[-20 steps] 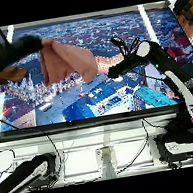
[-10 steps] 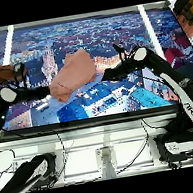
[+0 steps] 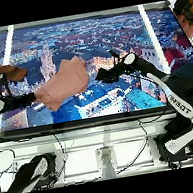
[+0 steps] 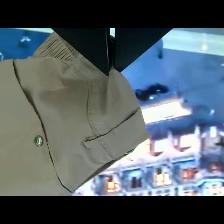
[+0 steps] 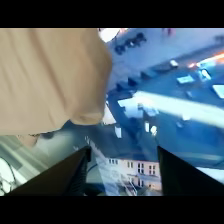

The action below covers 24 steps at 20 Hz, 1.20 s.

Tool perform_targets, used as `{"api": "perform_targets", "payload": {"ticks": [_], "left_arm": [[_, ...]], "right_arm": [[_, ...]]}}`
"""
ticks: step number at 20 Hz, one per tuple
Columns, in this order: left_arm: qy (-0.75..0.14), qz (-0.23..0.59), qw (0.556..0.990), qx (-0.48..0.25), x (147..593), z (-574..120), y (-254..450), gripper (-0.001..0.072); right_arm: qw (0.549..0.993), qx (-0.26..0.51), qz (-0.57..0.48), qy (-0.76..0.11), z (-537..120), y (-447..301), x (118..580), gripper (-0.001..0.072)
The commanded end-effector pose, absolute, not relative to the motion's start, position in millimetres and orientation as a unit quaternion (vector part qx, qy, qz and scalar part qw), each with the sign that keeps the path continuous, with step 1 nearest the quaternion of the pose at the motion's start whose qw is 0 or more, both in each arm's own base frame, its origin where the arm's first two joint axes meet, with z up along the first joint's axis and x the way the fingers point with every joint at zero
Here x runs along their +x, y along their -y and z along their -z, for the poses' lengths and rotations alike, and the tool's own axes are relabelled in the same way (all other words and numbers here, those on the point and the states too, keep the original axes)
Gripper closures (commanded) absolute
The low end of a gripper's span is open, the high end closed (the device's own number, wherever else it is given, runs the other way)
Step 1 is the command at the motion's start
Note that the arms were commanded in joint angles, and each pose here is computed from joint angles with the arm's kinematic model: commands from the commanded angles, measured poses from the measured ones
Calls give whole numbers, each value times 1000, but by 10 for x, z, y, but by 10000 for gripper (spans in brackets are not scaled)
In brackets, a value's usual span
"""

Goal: Fold the clothes and pants, and hang the long-sleeved shirts on hangers.

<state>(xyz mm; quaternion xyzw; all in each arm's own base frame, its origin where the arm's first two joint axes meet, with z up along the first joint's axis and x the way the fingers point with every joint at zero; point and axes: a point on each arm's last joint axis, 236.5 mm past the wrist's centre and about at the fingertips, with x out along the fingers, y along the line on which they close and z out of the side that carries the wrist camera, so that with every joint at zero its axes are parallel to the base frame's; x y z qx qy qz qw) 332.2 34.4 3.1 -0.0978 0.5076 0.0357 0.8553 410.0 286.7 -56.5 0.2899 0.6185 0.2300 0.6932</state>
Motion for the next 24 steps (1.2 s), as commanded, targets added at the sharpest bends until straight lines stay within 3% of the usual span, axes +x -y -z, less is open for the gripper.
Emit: {"api": "perform_targets", "payload": {"ticks": [1, 9, 16, 19, 21, 22, 24], "left_arm": [[-502, -57, 857, -105, 3294, -57, -499, 697], [-501, -55, 857, -111, 3299, -62, -480, 696], [-501, -55, 857, -111, 3299, -62, -480, 696], [-500, -55, 857, -111, 3302, -64, -480, 696], [-497, -52, 858, -119, 3317, -74, -451, 696], [-493, -49, 859, -127, 3339, -88, -424, 696], [-474, -41, 866, -157, 3432, -152, -334, 696]], "right_arm": [[671, 289, -248, -636, 624, -3077, 4079, 150], [636, 267, -266, -674, 810, -3682, 3854, 162], [624, 298, -223, -687, 997, -3828, 4060, 219], [624, 311, -230, -679, 979, -3909, 4150, 410], [639, 306, -242, -663, 921, -3931, 4240, 412], [646, 305, -245, -656, 893, -3940, 4287, 478], [663, 292, -265, -636, 818, -3964, 4373, 706]]}}
